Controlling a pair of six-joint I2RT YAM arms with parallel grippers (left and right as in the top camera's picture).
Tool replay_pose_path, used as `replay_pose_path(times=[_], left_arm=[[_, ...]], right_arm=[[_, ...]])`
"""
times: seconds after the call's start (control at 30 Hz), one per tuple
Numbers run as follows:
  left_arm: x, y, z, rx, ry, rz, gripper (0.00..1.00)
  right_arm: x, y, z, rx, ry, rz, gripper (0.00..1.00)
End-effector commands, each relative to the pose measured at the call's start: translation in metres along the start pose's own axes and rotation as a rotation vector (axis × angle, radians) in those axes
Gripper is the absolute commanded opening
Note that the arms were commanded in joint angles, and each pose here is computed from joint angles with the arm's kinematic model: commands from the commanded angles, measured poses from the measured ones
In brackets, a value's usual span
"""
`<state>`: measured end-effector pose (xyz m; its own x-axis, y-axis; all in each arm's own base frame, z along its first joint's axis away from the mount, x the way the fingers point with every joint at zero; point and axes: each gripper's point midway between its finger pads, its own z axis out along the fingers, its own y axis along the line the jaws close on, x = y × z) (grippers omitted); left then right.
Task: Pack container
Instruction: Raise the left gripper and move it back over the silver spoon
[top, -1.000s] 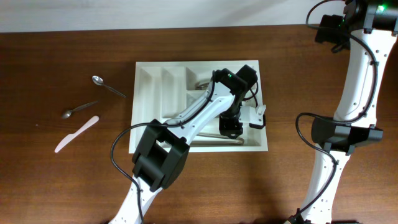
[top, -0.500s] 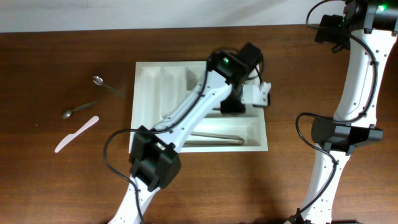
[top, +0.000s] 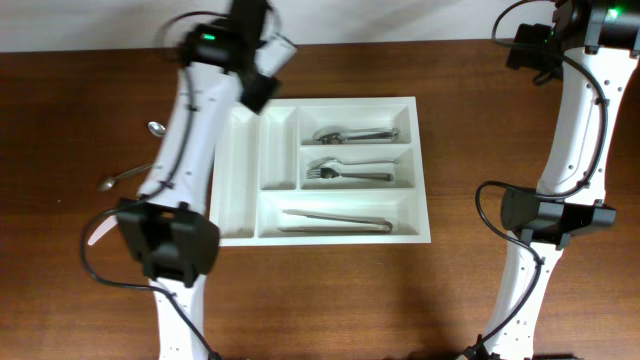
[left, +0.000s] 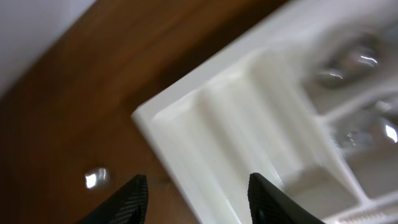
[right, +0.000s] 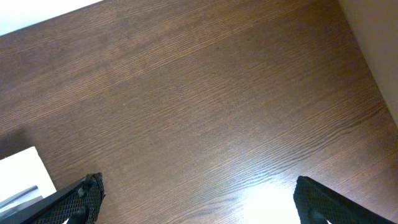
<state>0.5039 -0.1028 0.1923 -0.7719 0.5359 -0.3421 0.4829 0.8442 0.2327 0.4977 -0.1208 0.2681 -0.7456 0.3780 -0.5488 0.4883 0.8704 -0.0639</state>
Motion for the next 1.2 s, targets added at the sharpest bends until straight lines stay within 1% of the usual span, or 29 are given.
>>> replay_pose_path(times=[0.0,0.03,0.1,0.17,0.23,0.33,0.37,0.47,0.5,0.53,0.67,0.7,0.97,1.1,1.17], left_arm=[[0.016,0.042,-0.012,-0.047,-0.003,-0.375,0.54],[0.025,0.053,-0.012,-0.055,0.009,-0.445,0.54],[0.036,0.067,-0.011,-0.057,0.027,-0.516,0.54],[0.042,0.073,-0.01,-0.026,0.027,-0.546,0.54],[0.043,0.071,-0.009,0.035,0.022,-0.567,0.54],[0.045,0.067,-0.01,0.102,0.021,-0.584,0.65],[0.045,0.068,-0.01,0.099,0.02,-0.585,0.66],[0.045,0.077,-0.009,0.051,0.013,-0.587,0.66],[0.047,0.081,-0.006,0.031,0.02,-0.6,0.7],[0.052,0.087,-0.004,-0.014,0.035,-0.644,0.7],[0.091,0.114,0.011,-0.273,0.131,-0.929,0.71],[0.099,0.115,0.015,-0.3,0.147,-0.972,0.7],[0.165,0.115,0.049,-0.416,0.283,-1.421,0.7],[0.191,0.114,0.058,-0.469,0.331,-1.581,0.71],[0.198,0.114,0.06,-0.485,0.341,-1.628,0.71]], right_arm=[[-0.007,-0.004,-0.023,-0.014,-0.046,0.006,0.99],[-0.007,-0.004,-0.023,-0.014,-0.046,0.006,0.99],[-0.007,-0.004,-0.023,-0.014,-0.046,0.006,0.99],[-0.007,-0.004,-0.023,-0.014,-0.046,0.006,0.99],[-0.007,-0.004,-0.023,-0.014,-0.046,0.006,0.99],[-0.007,-0.004,-0.023,-0.014,-0.046,0.006,0.99],[-0.007,-0.004,-0.023,-0.014,-0.046,0.006,0.99],[-0.007,-0.004,-0.023,-0.014,-0.046,0.006,0.99],[-0.007,-0.004,-0.023,-0.014,-0.046,0.006,0.99],[-0.007,-0.004,-0.023,-0.014,-0.046,0.006,0.99],[-0.007,-0.004,-0.023,-0.014,-0.046,0.006,0.99],[-0.007,-0.004,-0.023,-0.014,-0.046,0.006,0.99],[-0.007,-0.004,-0.023,-0.014,-0.046,0.006,0.99],[-0.007,-0.004,-0.023,-0.014,-0.046,0.006,0.99],[-0.007,-0.004,-0.023,-0.014,-0.046,0.006,0.99]])
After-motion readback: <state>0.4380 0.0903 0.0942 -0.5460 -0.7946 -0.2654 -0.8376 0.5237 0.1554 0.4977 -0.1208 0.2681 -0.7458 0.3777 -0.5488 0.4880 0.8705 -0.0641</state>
